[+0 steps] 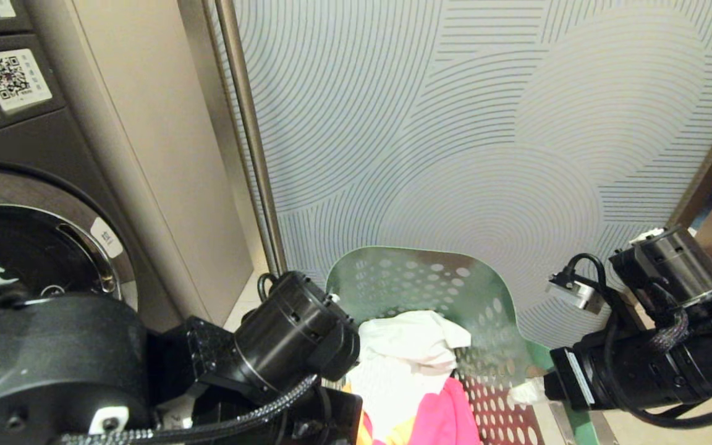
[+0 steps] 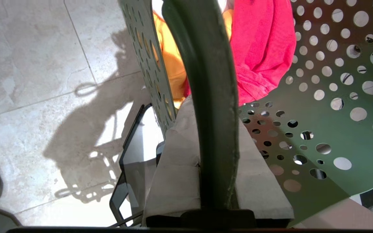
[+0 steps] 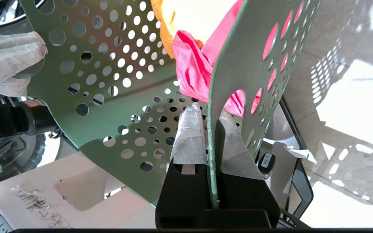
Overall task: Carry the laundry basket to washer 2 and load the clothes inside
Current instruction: Pick up the clothes basket and put it beside the washing machine
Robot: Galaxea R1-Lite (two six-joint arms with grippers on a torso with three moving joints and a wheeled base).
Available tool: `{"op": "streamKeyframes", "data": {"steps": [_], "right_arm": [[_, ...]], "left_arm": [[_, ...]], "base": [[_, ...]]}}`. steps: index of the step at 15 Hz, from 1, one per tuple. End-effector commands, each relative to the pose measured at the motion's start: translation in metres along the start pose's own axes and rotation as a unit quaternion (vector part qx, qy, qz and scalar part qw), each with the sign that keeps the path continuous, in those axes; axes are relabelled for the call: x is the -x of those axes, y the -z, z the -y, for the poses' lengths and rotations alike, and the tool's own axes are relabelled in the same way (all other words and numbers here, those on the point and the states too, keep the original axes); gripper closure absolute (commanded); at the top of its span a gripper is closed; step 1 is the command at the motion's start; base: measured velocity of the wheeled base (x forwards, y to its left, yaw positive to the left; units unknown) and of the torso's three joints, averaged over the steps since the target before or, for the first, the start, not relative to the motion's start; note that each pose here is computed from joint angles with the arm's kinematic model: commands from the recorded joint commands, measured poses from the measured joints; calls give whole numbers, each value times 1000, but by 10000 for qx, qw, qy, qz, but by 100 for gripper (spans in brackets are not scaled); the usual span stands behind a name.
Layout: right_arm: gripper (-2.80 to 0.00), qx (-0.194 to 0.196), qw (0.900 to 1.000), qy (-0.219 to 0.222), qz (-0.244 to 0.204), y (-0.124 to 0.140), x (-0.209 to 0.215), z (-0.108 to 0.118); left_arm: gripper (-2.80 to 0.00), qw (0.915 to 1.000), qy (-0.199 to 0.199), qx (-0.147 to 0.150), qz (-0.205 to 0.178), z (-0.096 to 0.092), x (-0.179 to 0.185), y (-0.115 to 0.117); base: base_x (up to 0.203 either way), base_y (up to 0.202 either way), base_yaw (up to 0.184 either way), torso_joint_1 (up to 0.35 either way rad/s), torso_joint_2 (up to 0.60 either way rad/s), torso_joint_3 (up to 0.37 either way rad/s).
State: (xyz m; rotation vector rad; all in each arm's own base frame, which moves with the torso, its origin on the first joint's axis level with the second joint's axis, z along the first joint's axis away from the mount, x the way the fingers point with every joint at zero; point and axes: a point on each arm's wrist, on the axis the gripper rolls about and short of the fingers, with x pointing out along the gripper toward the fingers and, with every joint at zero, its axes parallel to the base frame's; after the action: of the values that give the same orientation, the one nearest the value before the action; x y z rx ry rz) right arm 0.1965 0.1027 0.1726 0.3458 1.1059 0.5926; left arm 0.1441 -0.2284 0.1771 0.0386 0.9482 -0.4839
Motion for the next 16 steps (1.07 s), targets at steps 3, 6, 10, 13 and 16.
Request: {"op": "streamKeyframes", "data": {"steps": [3, 6, 10, 13, 16], "right_arm": [[0, -28, 10000, 0, 8, 1, 1, 0], [0, -26, 10000, 83, 24, 1, 0, 1], [0, -28, 10000, 91, 23, 1, 0, 1], [0, -52, 9999, 113, -27, 4, -1, 3], [0, -57, 9999, 116, -55, 5, -2, 4]], "left_arm": [[0, 10000, -79, -2, 15, 0, -2, 1], [0, 9999, -120, -16, -29, -2, -3, 5], [0, 9998, -195, -33, -103, -5, -6, 11], [0, 9998, -195, -33, -103, -5, -7, 11], [0, 9998, -187, -24, -101, -5, -6, 10]], "base": [[0, 0, 0, 1, -1, 112], [0, 0, 0, 2, 0, 21], [-3, -3, 59, 0, 2, 2], [-1, -7, 176, 1, 1, 3], [2, -8, 173, 0, 5, 3]]}}
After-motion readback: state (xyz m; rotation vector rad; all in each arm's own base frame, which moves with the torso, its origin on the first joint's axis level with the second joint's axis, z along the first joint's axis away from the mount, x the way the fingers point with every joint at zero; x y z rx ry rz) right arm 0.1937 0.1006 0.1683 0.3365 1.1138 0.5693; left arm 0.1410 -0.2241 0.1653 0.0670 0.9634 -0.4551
